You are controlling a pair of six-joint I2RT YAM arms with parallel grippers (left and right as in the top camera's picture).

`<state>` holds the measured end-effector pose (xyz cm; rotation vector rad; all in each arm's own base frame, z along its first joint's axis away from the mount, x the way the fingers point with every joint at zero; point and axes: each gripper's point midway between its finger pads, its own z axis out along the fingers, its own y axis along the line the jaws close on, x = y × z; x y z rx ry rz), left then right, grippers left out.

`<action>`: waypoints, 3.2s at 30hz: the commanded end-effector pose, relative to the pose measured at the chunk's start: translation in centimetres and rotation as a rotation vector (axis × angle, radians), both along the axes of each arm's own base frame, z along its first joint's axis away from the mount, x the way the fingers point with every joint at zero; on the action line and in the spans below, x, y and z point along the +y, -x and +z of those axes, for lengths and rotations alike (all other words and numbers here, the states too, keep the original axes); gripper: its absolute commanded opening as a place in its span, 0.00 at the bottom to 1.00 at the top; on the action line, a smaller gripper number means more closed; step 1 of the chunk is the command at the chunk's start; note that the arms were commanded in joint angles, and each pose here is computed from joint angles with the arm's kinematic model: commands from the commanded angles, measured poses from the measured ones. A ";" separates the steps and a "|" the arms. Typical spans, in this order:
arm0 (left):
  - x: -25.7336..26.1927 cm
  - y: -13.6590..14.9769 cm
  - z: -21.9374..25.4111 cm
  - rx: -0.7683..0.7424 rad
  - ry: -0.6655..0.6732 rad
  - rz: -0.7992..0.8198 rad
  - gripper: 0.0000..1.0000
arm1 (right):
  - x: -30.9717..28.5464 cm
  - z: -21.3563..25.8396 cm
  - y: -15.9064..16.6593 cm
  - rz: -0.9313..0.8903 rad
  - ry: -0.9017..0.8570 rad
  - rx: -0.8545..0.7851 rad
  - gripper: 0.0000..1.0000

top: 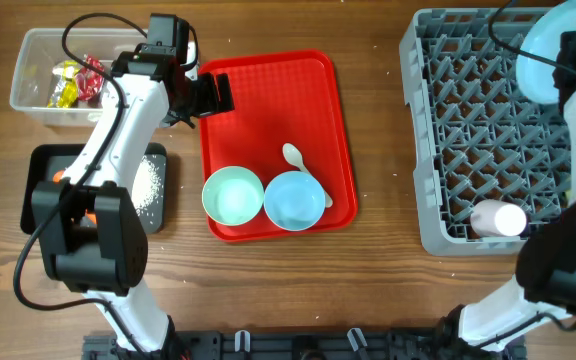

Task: Sort waste into correct bins and load items into the dishwasher rack
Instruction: 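Carry the white plate with the right gripper and stand it in the rack, then reach the right gripper to the light-blue bowl and grasp its rim, then carry the light-blue bowl with the right gripper and place it in the rack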

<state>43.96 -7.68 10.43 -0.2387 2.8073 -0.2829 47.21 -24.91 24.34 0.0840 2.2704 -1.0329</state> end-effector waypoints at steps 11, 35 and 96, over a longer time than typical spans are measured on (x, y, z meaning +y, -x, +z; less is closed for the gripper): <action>0.1 -0.2 1.2 -0.032 -0.005 0.001 1.00 | 2.7 -1.7 -1.0 0.033 -0.224 -0.096 1.00; 0.1 -0.2 1.2 -0.032 -0.005 0.001 1.00 | 45.7 -17.9 16.0 0.523 -0.943 0.828 0.75; 0.1 -0.2 1.2 -0.032 -0.005 0.001 1.00 | 16.8 -4.2 -7.0 0.143 0.495 0.353 0.04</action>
